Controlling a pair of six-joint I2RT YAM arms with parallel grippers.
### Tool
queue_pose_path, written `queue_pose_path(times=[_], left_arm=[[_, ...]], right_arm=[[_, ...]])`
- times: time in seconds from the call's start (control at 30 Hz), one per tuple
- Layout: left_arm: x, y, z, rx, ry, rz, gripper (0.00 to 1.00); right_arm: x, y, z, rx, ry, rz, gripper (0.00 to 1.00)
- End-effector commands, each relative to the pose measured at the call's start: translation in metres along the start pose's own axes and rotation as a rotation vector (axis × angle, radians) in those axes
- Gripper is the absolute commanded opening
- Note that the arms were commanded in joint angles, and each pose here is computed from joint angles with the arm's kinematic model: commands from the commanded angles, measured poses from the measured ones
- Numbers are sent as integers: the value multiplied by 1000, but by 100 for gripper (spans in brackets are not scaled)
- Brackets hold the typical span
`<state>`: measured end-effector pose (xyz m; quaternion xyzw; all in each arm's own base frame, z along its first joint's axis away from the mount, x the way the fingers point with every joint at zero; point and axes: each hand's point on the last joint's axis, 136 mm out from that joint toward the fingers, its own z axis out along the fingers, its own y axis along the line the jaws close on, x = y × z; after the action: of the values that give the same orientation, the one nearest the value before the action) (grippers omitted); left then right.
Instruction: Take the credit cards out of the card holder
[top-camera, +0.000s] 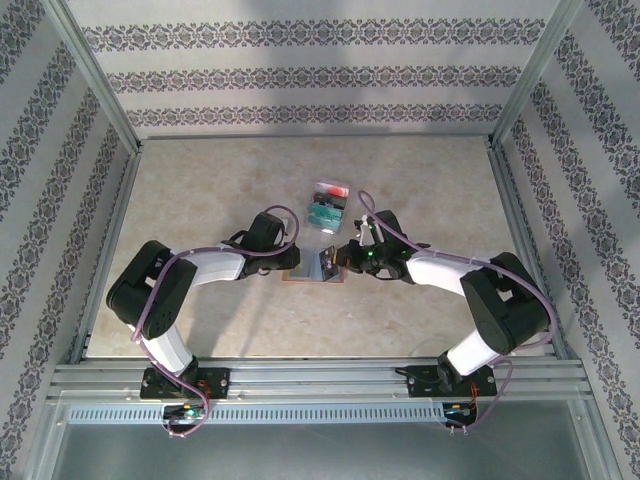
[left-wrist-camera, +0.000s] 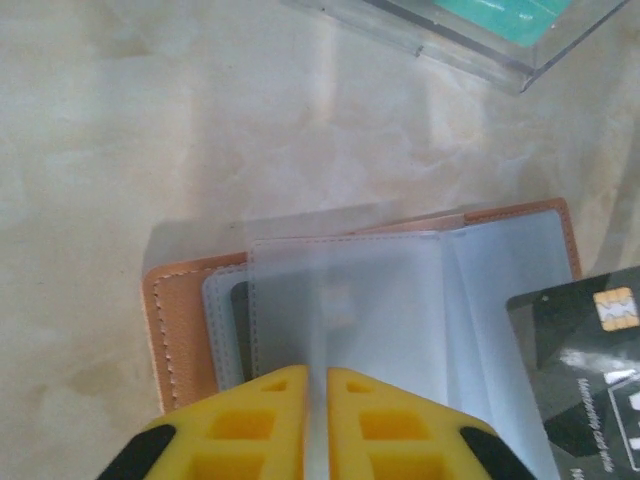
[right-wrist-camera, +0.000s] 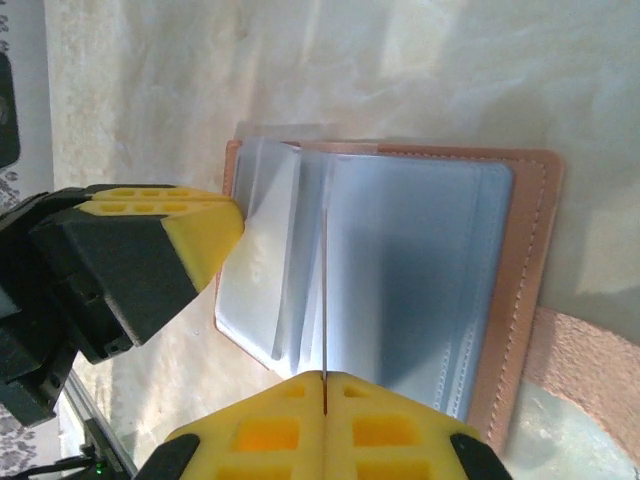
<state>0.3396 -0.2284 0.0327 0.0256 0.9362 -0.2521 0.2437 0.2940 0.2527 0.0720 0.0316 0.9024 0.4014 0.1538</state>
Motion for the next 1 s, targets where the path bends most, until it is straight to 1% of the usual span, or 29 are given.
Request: queue_pose_path(times=[0.0,0.07,0.17,0.3,0.47,0.67,0.83,0.97], left_arm=[[-10,-6,-14,10,-12,16,20],[-12,-9,-19,20,-21,12,27],[-17,-15,-29,36,-40,10,41],[-23,-18,-42,34,-76,7,68],[-28,-13,-55,1,-114,10,100],[-29,-7,-65,-24,-132,6,99],[-31,1,-75,-60,-162,-1,99],[-31,8,-81,-91,-172,-3,99]], right_arm=[[-19,20,-17,10,-46,-116,0],[-26,24,-24,44,-49,-169,0],[-38,31,-32,98,-47,-255,0],[-61,39,-40,149,-43,-373,0],[-91,52,-42,162,-26,-533,0],[-114,55,-32,194,25,-701,0],[-131,58,-26,216,42,-821,0],[-142,54,-18,242,71,-906,0]])
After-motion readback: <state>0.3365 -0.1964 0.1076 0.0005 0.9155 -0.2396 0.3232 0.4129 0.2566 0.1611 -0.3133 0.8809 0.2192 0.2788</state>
